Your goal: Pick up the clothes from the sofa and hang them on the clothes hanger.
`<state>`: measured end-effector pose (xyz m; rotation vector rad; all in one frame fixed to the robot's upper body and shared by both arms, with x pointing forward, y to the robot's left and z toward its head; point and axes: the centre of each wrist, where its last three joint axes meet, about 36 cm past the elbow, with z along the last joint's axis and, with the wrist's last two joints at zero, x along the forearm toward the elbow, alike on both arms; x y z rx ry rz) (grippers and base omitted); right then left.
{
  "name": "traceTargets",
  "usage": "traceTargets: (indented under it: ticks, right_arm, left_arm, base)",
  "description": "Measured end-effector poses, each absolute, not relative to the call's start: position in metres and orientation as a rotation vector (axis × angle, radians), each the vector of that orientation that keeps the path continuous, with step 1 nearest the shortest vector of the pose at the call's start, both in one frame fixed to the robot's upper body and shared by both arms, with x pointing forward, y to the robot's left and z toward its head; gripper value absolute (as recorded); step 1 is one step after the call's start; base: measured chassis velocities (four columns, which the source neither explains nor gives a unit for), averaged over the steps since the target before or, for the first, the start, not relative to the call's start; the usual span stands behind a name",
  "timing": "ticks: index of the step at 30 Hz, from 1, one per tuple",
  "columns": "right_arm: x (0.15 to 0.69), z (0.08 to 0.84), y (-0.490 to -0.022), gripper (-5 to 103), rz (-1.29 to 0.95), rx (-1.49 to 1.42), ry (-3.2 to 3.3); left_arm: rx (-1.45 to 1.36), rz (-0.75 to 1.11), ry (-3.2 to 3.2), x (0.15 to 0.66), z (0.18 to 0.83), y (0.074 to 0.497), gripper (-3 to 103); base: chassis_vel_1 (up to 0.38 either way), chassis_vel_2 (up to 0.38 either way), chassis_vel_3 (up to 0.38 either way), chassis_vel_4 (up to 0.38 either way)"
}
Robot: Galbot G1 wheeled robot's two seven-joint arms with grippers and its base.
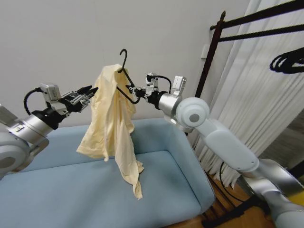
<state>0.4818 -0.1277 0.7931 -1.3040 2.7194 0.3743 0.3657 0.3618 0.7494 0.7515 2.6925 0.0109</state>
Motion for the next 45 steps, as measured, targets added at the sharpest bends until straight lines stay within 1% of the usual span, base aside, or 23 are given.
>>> traceTargets:
  ticks: [1, 2, 3, 5, 6, 9, 10, 11, 12, 13, 14, 17, 21, 26, 38, 41, 45]
  right_arm:
    - [0.482, 0.793, -0.128, 2, 0.374, -1.304, 2.719]
    - [0.483, 0.793, -0.128, 2, 0.363, -1.303, 2.710]
    - [0.484, 0.792, -0.129, 2, 0.351, -1.305, 2.701]
    - [0.487, 0.789, -0.132, 2, 0.323, -1.316, 2.675]
    - [0.487, 0.789, -0.132, 2, 0.323, -1.316, 2.675]
    - [0.492, 0.785, -0.138, 2, 0.275, -1.336, 2.635]
    - [0.492, 0.785, -0.138, 2, 0.275, -1.336, 2.635]
    - [0.494, 0.783, -0.141, 2, 0.254, -1.347, 2.621]
    - [0.497, 0.782, -0.145, 2, 0.228, -1.358, 2.606]
    - [0.499, 0.781, -0.147, 2, 0.207, -1.363, 2.599]
    - [0.501, 0.780, -0.150, 2, 0.187, -1.367, 2.593]
    - [0.503, 0.778, -0.154, 2, 0.153, -1.372, 2.583]
    - [0.515, 0.771, -0.165, 2, 0.030, -1.354, 2.565]
    - [0.525, 0.755, -0.171, 2, -0.043, -1.318, 2.573]
    - [0.522, 0.714, -0.165, 2, -0.052, -1.342, 2.563]
    - [0.519, 0.706, -0.162, 2, -0.066, -1.375, 2.539]
    - [0.520, 0.704, -0.163, 2, -0.088, -1.425, 2.503]
  left_arm:
    - [0.751, 0.011, 2.692, 0.366, 0.749, 0.362, 53]
    - [0.751, 0.011, 2.693, 0.366, 0.749, 0.362, 58]
    - [0.750, 0.012, 2.694, 0.366, 0.750, 0.362, 58]
    - [0.748, 0.012, 2.697, 0.367, 0.750, 0.363, 70]
    - [0.748, 0.012, 2.697, 0.367, 0.750, 0.363, 70]
    - [0.735, 0.008, 2.704, 0.369, 0.750, 0.366, 85]
    - [0.735, 0.008, 2.704, 0.369, 0.750, 0.366, 85]
    - [0.725, 0.005, 2.710, 0.371, 0.749, 0.369, 91]
    - [0.708, 0.001, 2.720, 0.374, 0.749, 0.373, 91]
    - [0.691, -0.002, 2.729, 0.378, 0.749, 0.378, 96]
    - [0.679, -0.002, 2.735, 0.381, 0.750, 0.383, 98]
    - [0.659, 0.001, 2.745, 0.386, 0.752, 0.391, 100]
    - [0.625, 0.008, 2.772, 0.398, 0.755, 0.412, 100]
    - [0.626, 0.030, 2.786, 0.403, 0.762, 0.423, 100]
    - [0.644, 0.108, 2.786, 0.406, 0.792, 0.435, 100]
    - [0.683, 0.154, 2.796, 0.411, 0.808, 0.450, 100]
    - [0.814, 0.226, 2.813, 0.419, 0.824, 0.474, 100]
  base:
    - [0.000, 0.000, 0.000, 0.000]
    - [0.000, 0.000, 0.000, 0.000]
    - [0.000, 0.000, 0.000, 0.000]
    - [0.000, 0.000, 0.000, 0.000]
    - [0.000, 0.000, 0.000, 0.000]
    - [0.000, 0.000, 0.000, 0.000]
    - [0.000, 0.000, 0.000, 0.000]
    - [0.000, 0.000, 0.000, 0.000]
    - [0.000, 0.000, 0.000, 0.000]
    - [0.000, 0.000, 0.000, 0.000]
    - [0.000, 0.000, 0.000, 0.000]
    - [0.000, 0.000, 0.000, 0.000]
    - [0.000, 0.000, 0.000, 0.000]
    - [0.000, 0.000, 0.000, 0.000]
    - [0.000, 0.000, 0.000, 0.000]
    - [0.000, 0.000, 0.000, 0.000]
    - [0.000, 0.000, 0.000, 0.000]
